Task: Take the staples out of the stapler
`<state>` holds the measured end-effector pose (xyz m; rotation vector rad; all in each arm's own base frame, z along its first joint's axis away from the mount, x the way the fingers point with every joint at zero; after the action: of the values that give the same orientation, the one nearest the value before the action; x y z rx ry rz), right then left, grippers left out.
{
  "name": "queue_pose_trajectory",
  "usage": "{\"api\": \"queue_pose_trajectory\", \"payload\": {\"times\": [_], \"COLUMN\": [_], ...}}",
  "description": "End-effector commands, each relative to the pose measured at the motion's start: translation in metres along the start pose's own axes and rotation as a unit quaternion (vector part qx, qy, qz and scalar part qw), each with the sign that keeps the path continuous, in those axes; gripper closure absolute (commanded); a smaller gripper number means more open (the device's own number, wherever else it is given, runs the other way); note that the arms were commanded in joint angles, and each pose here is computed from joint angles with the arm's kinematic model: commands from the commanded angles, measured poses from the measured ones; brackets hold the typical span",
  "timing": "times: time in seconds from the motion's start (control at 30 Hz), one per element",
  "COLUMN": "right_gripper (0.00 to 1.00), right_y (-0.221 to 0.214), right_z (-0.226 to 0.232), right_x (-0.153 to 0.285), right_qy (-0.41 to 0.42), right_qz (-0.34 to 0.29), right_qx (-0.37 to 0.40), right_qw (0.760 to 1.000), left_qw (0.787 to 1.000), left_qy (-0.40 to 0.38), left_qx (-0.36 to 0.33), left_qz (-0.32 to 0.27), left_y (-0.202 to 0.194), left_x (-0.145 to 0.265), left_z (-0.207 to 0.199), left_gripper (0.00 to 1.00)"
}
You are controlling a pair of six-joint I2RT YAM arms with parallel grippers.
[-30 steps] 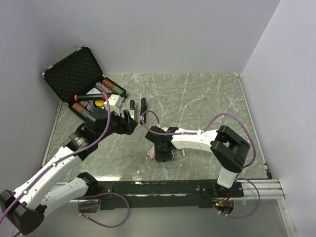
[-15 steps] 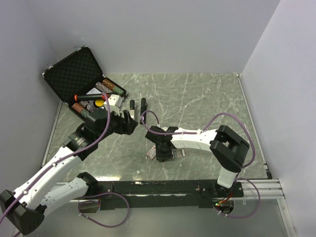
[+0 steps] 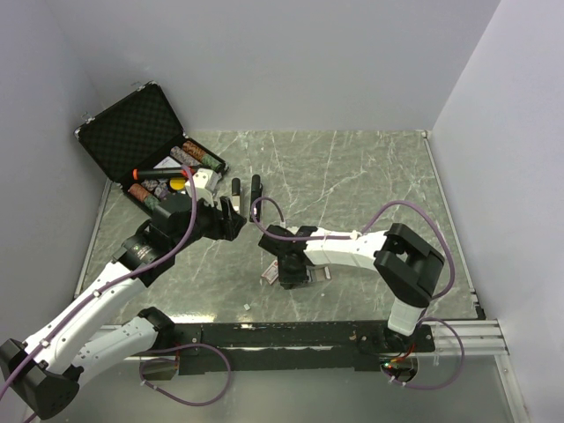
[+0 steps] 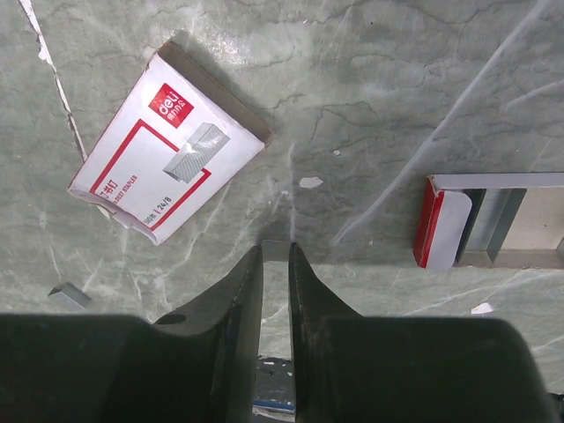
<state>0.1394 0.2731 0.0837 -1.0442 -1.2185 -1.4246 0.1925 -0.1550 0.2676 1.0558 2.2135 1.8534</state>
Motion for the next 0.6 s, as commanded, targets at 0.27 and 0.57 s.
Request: {"api": "queue_pose_trajectory", "payload": {"times": [0.27,0.57], "right_gripper": [0.87,0.88], "right_y": [0.014,0.028], "right_z": [-0.029,-0.074], "right_x": [0.043,0.048], "right_qy": [0.005,-0.009], "right_qz": [-0.068,-0.083], "right_qx": [-0.017,-0.031], "right_qw": [0.998,0.996], "left_qw": [1.000,1.000], "left_qy": [-0.008,-0.006], "left_qx": [0.002,0.002], "left_qz": [-0.020,-0.016], "left_y": [0.008,0.007], "left_x": [0.002,0.000], "left_z": [-0.002,-0.002], "left_gripper": [0.28,0.28]}}
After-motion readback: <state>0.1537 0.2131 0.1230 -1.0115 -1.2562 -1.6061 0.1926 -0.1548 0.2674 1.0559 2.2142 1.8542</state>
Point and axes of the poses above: each gripper's point midway between its finger pads, its own x axis back along the fingers, its own z axis along the line the jaws close on, y = z × x, the point moved 7 cm from there along x, back along the fingers, and after that the axes turned 5 degrees about -x, right-handed, at the moved point
